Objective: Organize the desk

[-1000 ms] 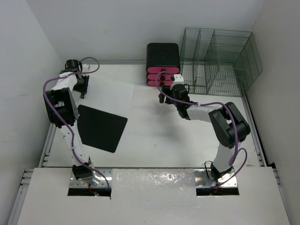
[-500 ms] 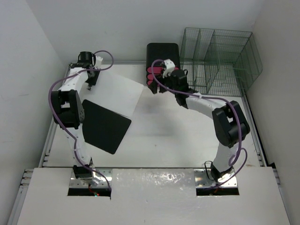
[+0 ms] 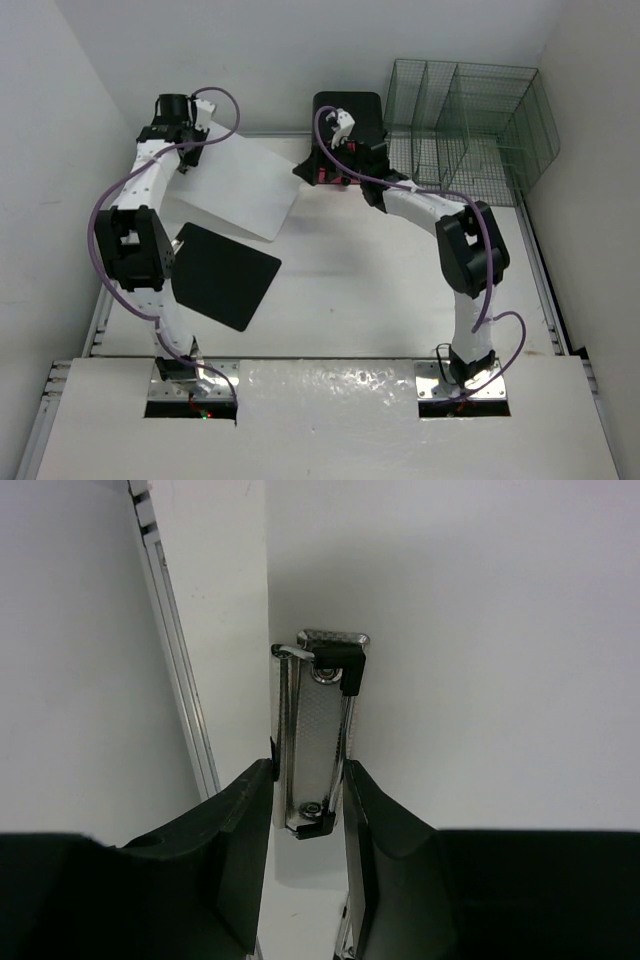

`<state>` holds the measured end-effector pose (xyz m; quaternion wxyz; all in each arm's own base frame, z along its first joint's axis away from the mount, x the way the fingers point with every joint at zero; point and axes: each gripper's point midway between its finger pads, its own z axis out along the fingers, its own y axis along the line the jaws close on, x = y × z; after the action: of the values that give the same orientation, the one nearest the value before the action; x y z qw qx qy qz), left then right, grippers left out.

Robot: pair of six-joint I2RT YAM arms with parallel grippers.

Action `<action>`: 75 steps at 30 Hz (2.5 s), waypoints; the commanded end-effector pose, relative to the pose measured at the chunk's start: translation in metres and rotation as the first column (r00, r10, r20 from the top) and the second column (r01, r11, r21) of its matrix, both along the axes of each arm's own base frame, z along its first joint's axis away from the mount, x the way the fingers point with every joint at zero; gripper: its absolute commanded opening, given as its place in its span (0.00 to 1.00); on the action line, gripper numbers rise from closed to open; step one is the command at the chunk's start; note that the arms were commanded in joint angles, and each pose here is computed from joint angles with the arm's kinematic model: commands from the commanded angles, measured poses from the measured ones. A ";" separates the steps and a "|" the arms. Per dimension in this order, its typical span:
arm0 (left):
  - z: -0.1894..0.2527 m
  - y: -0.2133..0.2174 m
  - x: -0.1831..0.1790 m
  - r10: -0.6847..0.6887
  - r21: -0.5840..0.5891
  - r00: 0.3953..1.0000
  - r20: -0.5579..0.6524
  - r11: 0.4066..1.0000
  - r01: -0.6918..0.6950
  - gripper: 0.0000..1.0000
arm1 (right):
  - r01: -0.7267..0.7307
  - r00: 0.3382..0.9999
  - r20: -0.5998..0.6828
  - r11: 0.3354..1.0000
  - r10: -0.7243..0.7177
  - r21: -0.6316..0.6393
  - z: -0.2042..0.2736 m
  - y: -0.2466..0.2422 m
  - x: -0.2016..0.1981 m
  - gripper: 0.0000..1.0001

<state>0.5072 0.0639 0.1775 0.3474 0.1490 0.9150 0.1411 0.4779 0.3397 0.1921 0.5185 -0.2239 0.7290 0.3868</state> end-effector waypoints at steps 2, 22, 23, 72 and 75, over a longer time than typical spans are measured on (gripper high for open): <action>0.062 -0.016 -0.003 -0.067 0.004 0.988 0.142 0.998 0.068 0.00 | -0.059 0.997 0.048 0.996 0.056 0.064 0.031 0.016 0.001 0.67; 0.083 -0.112 -0.060 -0.525 0.140 0.844 0.111 0.849 0.510 0.00 | -0.320 0.943 0.098 0.947 0.319 -0.002 0.033 0.068 -0.047 0.78; 0.082 -0.117 -0.062 -0.546 0.127 0.831 0.108 0.836 0.533 0.00 | -0.316 0.945 0.094 0.949 0.315 -0.003 0.034 0.069 -0.046 0.77; 0.121 -0.036 -0.071 -0.070 -0.150 0.965 0.253 0.983 0.110 1.00 | -0.093 0.976 0.191 0.993 0.105 -0.068 0.071 -0.020 -0.087 0.00; 0.104 -0.031 -0.071 -0.053 -0.150 0.972 0.229 0.985 0.090 1.00 | -0.069 0.964 0.252 0.996 0.080 -0.053 0.100 -0.031 -0.090 0.00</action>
<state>0.4340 0.0363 0.2648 0.4254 0.1607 0.8868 0.0826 0.3839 0.3209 0.2334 0.5155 -0.3074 0.7059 0.3761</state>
